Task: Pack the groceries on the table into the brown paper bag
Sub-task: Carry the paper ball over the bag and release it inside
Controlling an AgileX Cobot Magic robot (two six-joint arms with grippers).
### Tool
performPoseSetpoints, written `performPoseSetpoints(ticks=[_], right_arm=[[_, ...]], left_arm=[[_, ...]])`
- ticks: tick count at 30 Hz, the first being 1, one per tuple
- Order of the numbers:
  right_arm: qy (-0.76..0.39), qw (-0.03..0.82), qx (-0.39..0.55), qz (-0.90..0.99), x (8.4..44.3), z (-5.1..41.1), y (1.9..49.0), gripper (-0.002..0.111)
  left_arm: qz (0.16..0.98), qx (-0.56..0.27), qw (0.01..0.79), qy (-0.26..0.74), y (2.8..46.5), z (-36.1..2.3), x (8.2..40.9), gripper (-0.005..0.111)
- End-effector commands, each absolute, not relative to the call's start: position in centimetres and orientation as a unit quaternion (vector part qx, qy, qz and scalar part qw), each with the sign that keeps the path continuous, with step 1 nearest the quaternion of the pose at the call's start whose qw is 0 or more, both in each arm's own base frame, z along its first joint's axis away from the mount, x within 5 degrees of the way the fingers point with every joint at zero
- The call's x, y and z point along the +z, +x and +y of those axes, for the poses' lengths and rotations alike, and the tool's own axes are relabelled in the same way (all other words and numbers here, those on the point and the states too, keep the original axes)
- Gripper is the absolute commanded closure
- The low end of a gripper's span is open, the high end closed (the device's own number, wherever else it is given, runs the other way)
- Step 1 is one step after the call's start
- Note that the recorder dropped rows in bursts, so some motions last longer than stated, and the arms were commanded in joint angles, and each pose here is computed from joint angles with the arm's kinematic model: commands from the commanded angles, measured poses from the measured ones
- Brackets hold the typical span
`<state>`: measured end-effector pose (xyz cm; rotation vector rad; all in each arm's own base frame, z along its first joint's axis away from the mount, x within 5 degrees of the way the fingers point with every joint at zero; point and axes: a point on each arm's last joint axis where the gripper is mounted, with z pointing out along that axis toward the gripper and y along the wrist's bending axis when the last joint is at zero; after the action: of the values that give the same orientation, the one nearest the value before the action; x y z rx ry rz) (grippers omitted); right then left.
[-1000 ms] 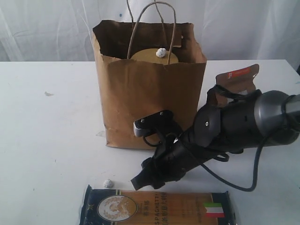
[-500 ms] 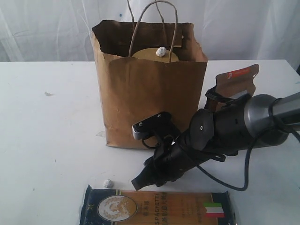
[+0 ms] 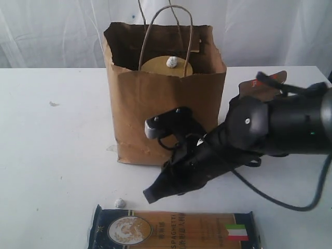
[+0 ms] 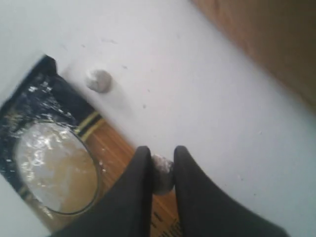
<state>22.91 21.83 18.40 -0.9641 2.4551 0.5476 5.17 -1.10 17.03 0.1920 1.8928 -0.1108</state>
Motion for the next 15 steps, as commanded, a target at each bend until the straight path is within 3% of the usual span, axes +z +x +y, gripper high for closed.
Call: performPoseSetpoints(ticks=[1, 7, 15], right_arm=[[-0.356, 0.304, 0.218, 0.856, 24.2, 20.3, 21.2, 0.105], [-0.328, 0.461, 0.209, 0.798, 32.1, 16.8, 18.7, 0.105], [-0.220, 0.529, 0.170, 0.802, 35.5, 12.9, 20.4, 0.105]], left_arm=[[0.810, -0.047, 0.579, 0.081, 5.2, -1.1, 16.9, 0.107], [0.810, -0.047, 0.579, 0.081, 5.2, -1.1, 16.9, 0.107], [0.810, -0.047, 0.579, 0.081, 5.2, -1.1, 16.9, 0.107]])
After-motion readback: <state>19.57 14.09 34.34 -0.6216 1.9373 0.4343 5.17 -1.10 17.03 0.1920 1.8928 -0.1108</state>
